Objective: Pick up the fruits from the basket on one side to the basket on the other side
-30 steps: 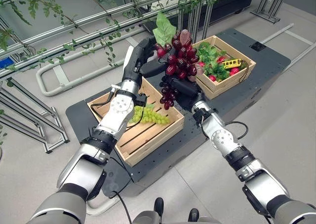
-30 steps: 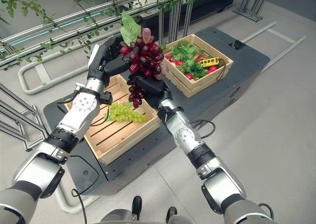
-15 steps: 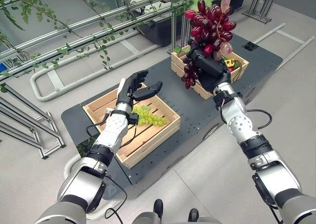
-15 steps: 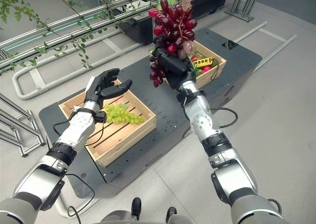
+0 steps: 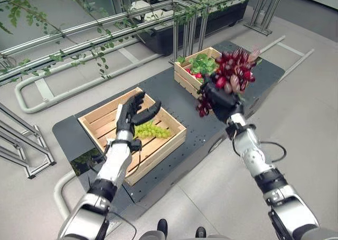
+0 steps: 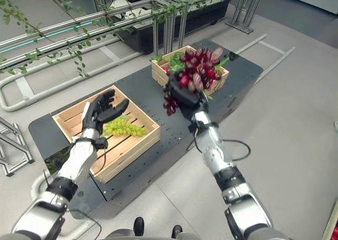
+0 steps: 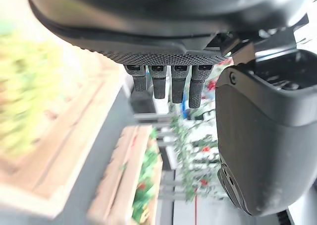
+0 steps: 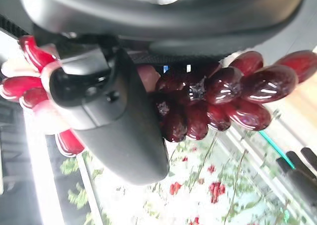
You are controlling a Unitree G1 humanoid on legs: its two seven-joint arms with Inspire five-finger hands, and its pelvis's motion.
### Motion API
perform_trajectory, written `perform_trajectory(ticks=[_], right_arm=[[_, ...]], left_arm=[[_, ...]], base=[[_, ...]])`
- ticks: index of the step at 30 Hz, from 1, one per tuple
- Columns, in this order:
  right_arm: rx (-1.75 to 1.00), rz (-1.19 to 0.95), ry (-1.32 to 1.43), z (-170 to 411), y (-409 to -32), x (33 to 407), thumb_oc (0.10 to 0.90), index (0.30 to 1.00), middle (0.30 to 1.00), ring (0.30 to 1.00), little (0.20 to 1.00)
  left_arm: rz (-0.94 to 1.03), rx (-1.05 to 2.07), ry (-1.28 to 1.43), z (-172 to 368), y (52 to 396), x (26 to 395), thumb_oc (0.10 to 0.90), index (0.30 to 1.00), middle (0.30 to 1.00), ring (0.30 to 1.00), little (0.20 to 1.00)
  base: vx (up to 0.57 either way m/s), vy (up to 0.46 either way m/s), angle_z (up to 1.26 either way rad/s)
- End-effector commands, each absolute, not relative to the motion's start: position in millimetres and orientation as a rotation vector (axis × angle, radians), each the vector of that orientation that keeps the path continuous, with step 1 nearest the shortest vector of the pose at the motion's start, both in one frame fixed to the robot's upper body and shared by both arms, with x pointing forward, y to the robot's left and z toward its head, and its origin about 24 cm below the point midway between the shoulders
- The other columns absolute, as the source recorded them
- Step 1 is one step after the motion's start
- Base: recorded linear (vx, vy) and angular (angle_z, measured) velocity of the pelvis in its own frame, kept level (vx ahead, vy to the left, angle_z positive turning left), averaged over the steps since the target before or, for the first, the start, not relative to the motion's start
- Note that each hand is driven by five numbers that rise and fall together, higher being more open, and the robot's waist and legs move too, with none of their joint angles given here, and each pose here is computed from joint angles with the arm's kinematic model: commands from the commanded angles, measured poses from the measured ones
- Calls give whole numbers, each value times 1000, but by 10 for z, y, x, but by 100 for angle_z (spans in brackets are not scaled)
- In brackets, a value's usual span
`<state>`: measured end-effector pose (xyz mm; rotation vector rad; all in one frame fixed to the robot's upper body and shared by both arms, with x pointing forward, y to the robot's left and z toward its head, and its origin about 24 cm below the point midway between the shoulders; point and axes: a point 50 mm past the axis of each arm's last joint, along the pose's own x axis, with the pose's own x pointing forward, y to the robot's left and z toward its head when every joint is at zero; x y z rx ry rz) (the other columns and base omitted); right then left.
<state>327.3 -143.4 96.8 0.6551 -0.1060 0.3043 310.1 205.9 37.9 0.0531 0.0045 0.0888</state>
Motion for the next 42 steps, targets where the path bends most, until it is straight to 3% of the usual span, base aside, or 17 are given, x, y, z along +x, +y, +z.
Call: perform_trajectory(ticks=[1,13,27,35,42], right_arm=[[603,221,-406,1314,-1707,3175,400,300,300,300,300],[358,87,-329,968,-2013,2839,400,300,300,300,300],[397,-1,-193,502,-2023,2535,400,300,300,300,300],[311,-54,-103,292,-2103,2434,400,300,300,300,300],[372,-66,-88,246,-1955,2633,400,300,300,300,300]], left_arm=[[83,-30,-112,449,1973,3071,800,900,900,900,900],[-32,-41,-77,313,1720,2864,800,900,900,900,900],[-49,-258,55,29,1568,2682,800,900,900,900,900],[91,-306,67,-102,1751,2544,800,900,900,900,900],[129,-242,51,-82,1873,2529,800,900,900,900,900]], base=[[-3,1,-21],[-33,-9,-23],[-21,-64,-17],[-24,-97,-45],[-48,156,-119]])
